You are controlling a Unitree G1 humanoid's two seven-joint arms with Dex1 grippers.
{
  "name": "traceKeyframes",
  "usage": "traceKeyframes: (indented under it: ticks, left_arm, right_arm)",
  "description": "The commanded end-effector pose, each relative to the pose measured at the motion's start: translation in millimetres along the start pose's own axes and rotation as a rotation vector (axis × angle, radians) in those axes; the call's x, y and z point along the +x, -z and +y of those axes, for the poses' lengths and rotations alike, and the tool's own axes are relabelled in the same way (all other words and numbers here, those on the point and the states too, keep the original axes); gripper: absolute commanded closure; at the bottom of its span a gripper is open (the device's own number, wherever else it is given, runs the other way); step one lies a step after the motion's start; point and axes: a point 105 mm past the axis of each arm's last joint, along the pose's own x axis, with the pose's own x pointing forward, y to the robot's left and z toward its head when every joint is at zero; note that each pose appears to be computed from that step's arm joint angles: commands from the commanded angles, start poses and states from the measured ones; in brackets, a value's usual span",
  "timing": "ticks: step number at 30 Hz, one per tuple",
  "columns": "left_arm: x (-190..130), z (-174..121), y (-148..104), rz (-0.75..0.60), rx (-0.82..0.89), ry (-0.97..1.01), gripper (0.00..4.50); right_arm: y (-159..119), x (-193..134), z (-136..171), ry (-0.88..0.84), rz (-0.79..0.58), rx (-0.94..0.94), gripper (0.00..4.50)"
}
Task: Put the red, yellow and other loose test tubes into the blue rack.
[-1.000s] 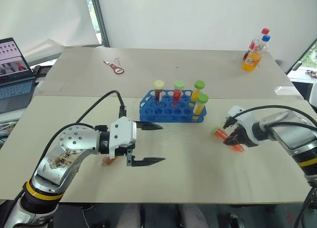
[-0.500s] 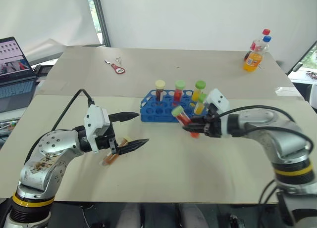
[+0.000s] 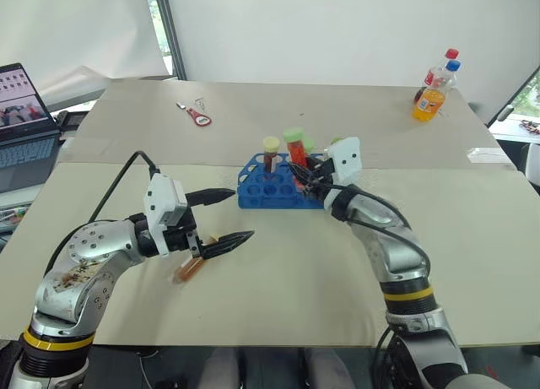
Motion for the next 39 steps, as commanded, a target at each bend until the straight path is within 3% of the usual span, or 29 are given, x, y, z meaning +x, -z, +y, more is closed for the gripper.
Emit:
traceKeyframes:
  ticks: [1, 13, 24, 31, 33, 39]
  left_arm:
    - [4.6, -4.4, -14.1, -0.041, 0.046, 0.025, 0.00]
    - [10.1, -3.8, -15.8, -0.060, 0.035, 0.021, 0.00]
    - [18.6, -0.3, -23.6, -0.114, 0.003, -0.022, 0.00]
    - [21.6, 0.1, -26.2, -0.119, 0.001, -0.023, 0.00]
    - [21.9, 0.5, -26.6, -0.119, 0.000, -0.023, 0.00]
    - [23.3, 3.7, -24.2, -0.072, 0.004, -0.040, 0.00]
  right_arm:
    - [-3.9, 0.9, -2.4, 0.054, -0.050, -0.035, 3.54]
    - [16.8, 2.4, 5.2, 0.134, -0.068, 0.003, 3.54]
    - [28.5, 2.0, 1.2, 0.279, -0.154, 0.220, 3.54]
    - [27.3, 0.5, 14.1, 0.243, -0.204, 0.196, 3.54]
    - [28.5, -0.2, 15.3, 0.241, -0.202, 0.204, 2.49]
    - [29.5, -11.3, 21.8, 0.192, -0.160, 0.117, 0.45]
